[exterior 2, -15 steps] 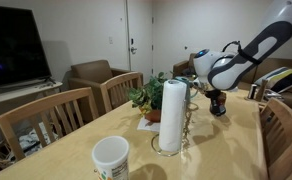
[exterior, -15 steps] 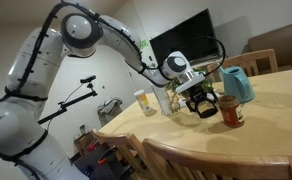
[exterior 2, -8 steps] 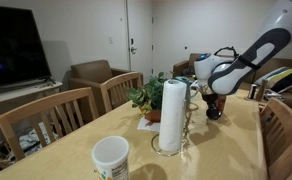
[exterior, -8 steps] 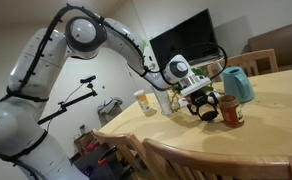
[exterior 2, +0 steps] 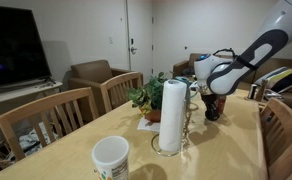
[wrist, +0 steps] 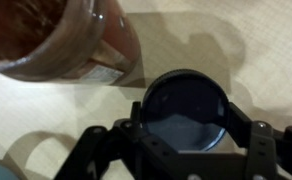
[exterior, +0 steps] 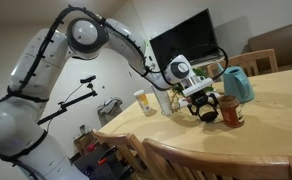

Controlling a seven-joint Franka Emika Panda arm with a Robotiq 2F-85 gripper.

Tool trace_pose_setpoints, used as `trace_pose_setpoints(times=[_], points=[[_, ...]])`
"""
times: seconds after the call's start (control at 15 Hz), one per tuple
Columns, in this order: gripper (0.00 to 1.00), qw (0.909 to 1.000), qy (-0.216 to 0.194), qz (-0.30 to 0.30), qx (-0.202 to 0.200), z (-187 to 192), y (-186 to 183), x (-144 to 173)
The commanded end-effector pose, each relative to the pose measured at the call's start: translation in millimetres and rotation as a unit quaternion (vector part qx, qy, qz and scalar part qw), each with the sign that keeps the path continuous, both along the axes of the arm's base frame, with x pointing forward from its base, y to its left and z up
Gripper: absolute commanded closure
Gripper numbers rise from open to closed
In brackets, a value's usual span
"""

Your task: Uncover the jar and put the lid on the table

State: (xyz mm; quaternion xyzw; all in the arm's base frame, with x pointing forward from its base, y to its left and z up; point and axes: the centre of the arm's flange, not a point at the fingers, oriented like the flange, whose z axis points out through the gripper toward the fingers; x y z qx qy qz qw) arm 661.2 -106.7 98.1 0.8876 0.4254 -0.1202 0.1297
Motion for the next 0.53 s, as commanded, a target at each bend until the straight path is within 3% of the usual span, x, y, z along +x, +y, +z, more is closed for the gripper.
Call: trace_pose_setpoints(times=[0.0, 0.2, 0.27, 0.33, 0.47], points=[[0.18, 0.9999, -0.008, 0.006, 0.001, -1.0, -1.8, 9.7], [0.18, 0.9999, -0.01, 0.005, -0.004, -2.8, -0.9, 11.8], [0.15, 0.9999, -0.011, 0.005, -0.005, -3.2, -0.8, 12.4], [0.05, 0.9999, -0.011, 0.004, -0.006, -3.9, -0.8, 12.9], [0.03, 0.9999, -0.011, 0.004, -0.008, -4.9, -0.8, 13.5]])
